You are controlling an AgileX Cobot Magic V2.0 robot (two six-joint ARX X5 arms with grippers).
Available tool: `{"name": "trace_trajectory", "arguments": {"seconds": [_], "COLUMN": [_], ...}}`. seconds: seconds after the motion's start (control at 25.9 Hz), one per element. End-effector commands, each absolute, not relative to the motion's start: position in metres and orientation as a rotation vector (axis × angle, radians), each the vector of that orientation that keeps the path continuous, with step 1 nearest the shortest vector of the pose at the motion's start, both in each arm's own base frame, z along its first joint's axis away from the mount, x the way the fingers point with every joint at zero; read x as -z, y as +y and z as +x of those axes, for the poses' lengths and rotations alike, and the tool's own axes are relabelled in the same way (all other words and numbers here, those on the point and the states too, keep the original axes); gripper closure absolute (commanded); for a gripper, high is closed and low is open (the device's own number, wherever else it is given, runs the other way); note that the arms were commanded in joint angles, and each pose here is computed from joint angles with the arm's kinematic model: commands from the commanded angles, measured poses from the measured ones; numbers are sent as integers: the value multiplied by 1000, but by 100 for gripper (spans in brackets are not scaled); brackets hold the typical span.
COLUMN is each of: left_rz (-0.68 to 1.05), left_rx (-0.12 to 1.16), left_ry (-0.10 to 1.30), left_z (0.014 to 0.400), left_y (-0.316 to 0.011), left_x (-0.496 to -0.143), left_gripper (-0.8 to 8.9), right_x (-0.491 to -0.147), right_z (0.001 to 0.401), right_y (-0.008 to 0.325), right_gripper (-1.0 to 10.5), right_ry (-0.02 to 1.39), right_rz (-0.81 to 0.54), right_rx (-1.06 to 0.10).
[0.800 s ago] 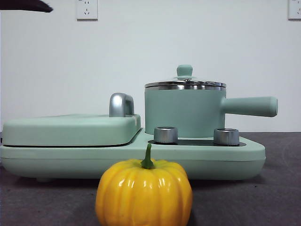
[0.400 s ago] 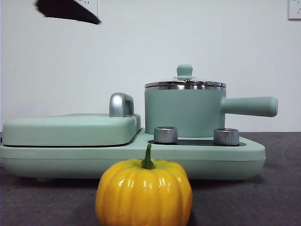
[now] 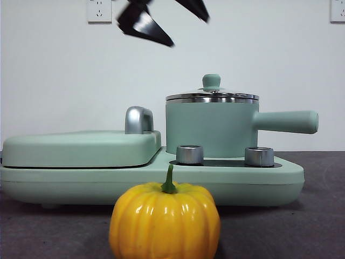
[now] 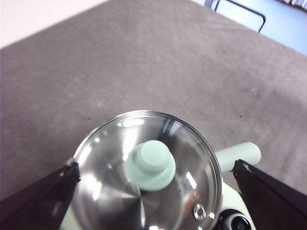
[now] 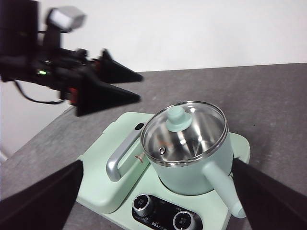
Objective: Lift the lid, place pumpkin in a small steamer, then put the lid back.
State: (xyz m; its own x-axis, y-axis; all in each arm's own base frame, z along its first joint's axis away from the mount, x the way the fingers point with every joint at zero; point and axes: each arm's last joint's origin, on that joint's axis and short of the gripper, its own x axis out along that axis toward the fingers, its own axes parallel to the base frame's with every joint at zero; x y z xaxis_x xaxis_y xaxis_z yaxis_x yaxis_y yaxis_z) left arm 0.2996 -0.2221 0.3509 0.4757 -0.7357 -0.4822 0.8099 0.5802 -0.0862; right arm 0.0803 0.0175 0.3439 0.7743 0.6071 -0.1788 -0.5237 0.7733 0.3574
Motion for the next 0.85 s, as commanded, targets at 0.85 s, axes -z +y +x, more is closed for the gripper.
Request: {"name": "trace_trajectory", "arguments": {"seconds": [0.85], "left_rz": [267], "left_rx": [972], "left_ry": [512], "left_z": [337], "left_y": [-273], "left_x": [-291], "left_gripper": [512], "right_x": [-349], "right_z": [80], "right_y": [18], "right_gripper": [454], "right_ry": [278], "right_rz": [292], "right_rx": [-625]}}
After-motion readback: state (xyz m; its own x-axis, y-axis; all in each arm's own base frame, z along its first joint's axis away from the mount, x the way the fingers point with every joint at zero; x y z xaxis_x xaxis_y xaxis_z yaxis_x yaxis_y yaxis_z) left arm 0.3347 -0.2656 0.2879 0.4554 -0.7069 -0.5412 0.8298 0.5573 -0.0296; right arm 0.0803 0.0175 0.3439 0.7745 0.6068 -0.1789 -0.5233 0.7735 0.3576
